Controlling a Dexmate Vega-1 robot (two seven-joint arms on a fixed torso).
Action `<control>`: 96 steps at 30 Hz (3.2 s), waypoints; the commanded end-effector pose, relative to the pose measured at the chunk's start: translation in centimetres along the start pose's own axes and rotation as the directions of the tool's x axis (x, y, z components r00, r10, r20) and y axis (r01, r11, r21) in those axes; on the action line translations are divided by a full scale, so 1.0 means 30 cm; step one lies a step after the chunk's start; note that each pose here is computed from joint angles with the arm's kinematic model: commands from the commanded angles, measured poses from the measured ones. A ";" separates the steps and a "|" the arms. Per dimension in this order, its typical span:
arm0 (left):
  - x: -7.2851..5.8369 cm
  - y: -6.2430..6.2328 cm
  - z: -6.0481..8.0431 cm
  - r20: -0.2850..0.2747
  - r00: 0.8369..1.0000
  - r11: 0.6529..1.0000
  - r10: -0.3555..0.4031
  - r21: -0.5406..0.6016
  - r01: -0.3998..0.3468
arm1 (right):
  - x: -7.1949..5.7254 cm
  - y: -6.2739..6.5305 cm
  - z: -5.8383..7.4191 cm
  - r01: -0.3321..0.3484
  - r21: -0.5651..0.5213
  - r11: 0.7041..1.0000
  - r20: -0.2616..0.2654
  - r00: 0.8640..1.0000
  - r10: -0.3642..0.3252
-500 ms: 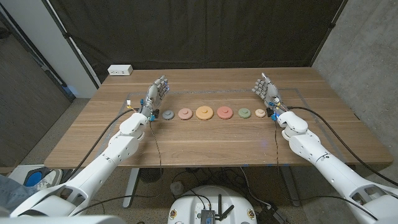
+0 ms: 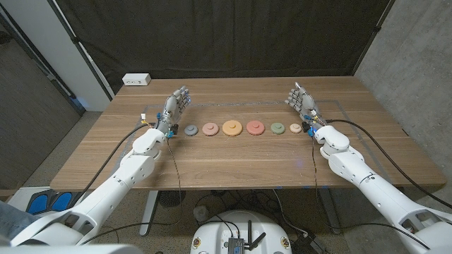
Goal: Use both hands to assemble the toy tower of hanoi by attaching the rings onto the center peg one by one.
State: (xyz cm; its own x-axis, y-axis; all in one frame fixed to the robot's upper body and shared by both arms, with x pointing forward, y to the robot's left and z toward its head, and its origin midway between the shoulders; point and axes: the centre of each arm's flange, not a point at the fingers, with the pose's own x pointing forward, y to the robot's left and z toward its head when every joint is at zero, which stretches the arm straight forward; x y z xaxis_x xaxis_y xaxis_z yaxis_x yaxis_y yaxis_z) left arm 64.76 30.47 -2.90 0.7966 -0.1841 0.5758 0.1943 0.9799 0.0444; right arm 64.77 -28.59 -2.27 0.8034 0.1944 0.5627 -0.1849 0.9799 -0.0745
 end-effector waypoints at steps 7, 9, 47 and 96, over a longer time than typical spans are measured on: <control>-0.024 0.021 0.009 0.007 1.000 0.999 0.025 0.026 -0.026 | 0.001 0.005 0.012 0.002 -0.028 1.000 -0.004 1.000 -0.002; -0.023 0.019 0.009 0.007 1.000 0.999 0.026 0.027 -0.026 | 0.004 0.002 0.010 0.001 -0.023 1.000 -0.001 1.000 -0.001; -0.030 -0.032 0.037 -0.041 0.999 0.997 0.032 0.074 -0.029 | 0.007 -0.002 -0.006 0.001 -0.022 1.000 -0.004 1.000 -0.001; -0.092 -0.019 0.021 0.026 0.983 0.981 0.181 0.071 -0.182 | 0.003 0.000 -0.007 0.109 -0.059 0.992 0.023 0.994 -0.108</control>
State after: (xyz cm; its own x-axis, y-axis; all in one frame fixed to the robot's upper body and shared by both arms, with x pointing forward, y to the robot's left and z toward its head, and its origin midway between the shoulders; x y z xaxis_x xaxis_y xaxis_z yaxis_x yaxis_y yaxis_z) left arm 62.45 30.44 -3.90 0.8059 -0.0392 0.5907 0.0465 0.9989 0.0028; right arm 65.00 -28.79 -2.42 0.8082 0.1047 0.5796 -0.0872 0.9945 -0.0581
